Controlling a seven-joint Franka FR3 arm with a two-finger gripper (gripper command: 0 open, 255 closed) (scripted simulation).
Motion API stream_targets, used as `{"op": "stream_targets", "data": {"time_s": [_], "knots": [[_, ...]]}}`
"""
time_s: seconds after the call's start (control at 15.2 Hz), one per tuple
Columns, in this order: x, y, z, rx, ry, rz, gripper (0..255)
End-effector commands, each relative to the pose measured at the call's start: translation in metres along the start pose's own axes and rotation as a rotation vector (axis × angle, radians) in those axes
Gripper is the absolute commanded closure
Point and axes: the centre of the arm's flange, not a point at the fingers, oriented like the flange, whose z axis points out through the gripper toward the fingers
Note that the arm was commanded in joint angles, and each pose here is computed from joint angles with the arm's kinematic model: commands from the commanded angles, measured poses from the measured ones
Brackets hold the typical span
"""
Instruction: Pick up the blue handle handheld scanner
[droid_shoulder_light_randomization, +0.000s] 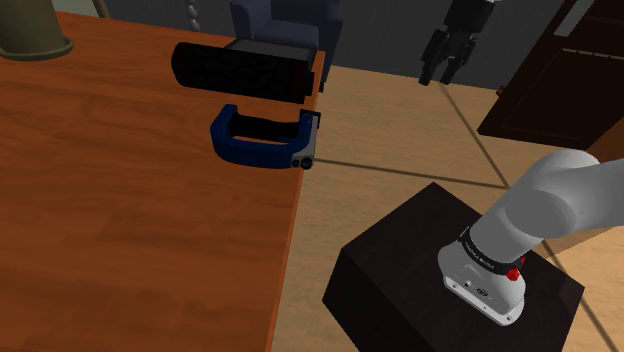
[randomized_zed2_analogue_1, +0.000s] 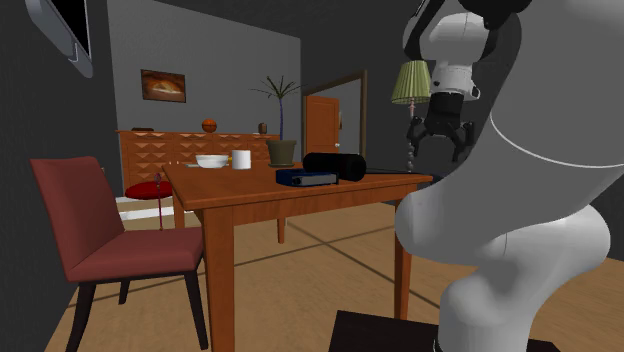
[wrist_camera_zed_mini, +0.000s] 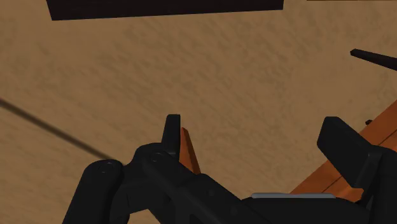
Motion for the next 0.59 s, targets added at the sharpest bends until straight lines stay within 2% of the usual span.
{"op": "stream_targets", "data": {"time_s": [0.0,0.53], "knots": [[0.000,0.000,0.000,0.000,0.000,0.000,0],[0.049,-0.098,0.016,-0.042,-0.001,-0.195,0]]}}
